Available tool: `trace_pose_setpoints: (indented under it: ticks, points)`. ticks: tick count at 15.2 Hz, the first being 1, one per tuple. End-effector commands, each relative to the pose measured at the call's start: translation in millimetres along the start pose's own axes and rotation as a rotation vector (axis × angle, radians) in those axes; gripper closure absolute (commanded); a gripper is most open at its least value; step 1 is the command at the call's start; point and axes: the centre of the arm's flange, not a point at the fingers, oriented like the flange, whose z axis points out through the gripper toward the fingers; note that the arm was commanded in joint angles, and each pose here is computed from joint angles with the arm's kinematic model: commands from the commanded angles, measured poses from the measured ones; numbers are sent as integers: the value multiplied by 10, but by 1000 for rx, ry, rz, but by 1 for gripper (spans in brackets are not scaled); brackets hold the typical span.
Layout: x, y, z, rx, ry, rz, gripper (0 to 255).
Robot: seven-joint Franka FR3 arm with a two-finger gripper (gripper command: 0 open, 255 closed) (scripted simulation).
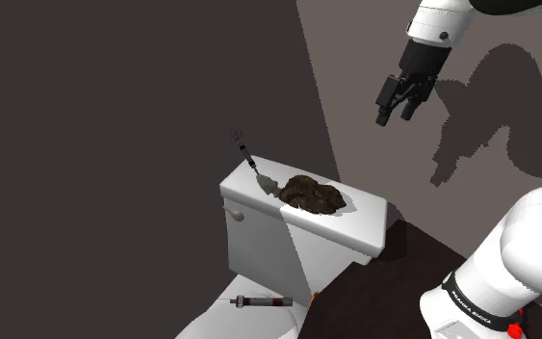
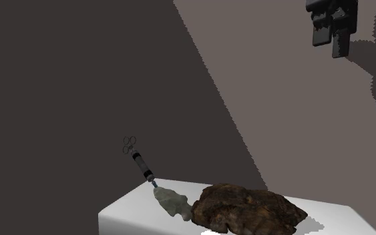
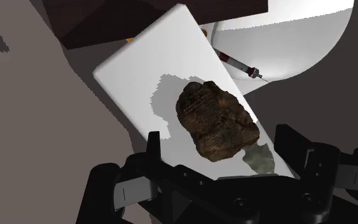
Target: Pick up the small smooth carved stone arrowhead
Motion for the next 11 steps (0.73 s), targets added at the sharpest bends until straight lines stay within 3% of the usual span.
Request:
trace_pose_setpoints:
  ticks: [1, 11]
  points:
    - [0, 0, 0, 0, 0, 0, 0]
    - [576, -425, 997, 38, 96, -121, 0]
